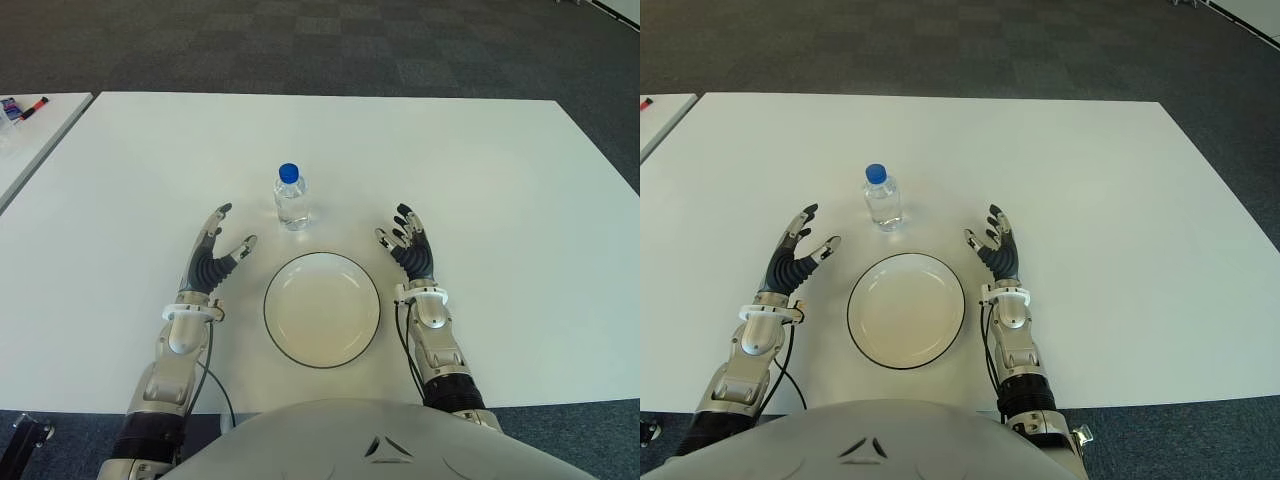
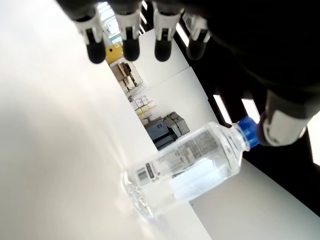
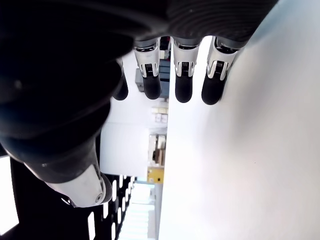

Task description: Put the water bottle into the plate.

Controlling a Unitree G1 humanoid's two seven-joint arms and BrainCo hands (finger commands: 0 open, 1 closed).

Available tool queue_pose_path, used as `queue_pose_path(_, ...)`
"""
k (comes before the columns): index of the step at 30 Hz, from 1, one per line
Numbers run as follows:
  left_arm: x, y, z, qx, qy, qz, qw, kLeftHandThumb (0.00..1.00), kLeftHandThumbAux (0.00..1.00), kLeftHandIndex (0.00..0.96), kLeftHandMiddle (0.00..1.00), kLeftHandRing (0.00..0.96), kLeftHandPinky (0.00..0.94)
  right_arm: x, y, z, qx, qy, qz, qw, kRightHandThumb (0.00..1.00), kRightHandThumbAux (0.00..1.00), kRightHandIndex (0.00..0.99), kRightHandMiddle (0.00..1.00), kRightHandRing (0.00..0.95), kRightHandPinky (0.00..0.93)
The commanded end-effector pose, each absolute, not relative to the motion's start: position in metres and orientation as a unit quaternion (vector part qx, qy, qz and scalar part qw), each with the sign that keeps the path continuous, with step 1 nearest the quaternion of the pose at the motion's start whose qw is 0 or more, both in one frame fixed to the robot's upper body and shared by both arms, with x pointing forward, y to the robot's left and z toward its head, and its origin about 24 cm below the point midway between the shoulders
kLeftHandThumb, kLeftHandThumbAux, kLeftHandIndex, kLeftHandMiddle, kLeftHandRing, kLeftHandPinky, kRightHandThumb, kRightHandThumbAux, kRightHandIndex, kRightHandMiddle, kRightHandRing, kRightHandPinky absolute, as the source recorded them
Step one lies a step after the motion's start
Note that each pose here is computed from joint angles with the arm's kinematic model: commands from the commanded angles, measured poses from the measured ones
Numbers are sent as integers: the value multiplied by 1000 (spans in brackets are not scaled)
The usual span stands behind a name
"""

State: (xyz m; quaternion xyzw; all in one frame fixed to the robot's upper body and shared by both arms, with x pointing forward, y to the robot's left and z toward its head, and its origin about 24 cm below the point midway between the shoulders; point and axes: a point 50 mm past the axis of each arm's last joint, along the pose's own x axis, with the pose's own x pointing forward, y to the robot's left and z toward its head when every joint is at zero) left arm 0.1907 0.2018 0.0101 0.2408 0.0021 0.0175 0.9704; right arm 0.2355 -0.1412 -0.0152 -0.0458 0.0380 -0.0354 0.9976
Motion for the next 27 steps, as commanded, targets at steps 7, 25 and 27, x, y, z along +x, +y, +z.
queue_pose_path(7, 186, 201, 10, 230, 14, 3, 973, 327, 458, 0, 0, 0, 0, 234, -140, -20, -46, 54, -36, 997, 299, 763, 94, 92, 87, 122)
queue_pose_path(25, 197, 196, 8, 251, 14, 33, 967, 316, 396, 0, 0, 0, 0, 234, -138, -21, -42, 58, -36, 997, 327, 766, 108, 95, 89, 120)
queue_pose_path(27, 200, 196, 8, 250, 15, 36, 967, 323, 395, 0, 0, 0, 0, 234, -137, -21, -43, 58, -37, 997, 323, 763, 108, 95, 87, 117)
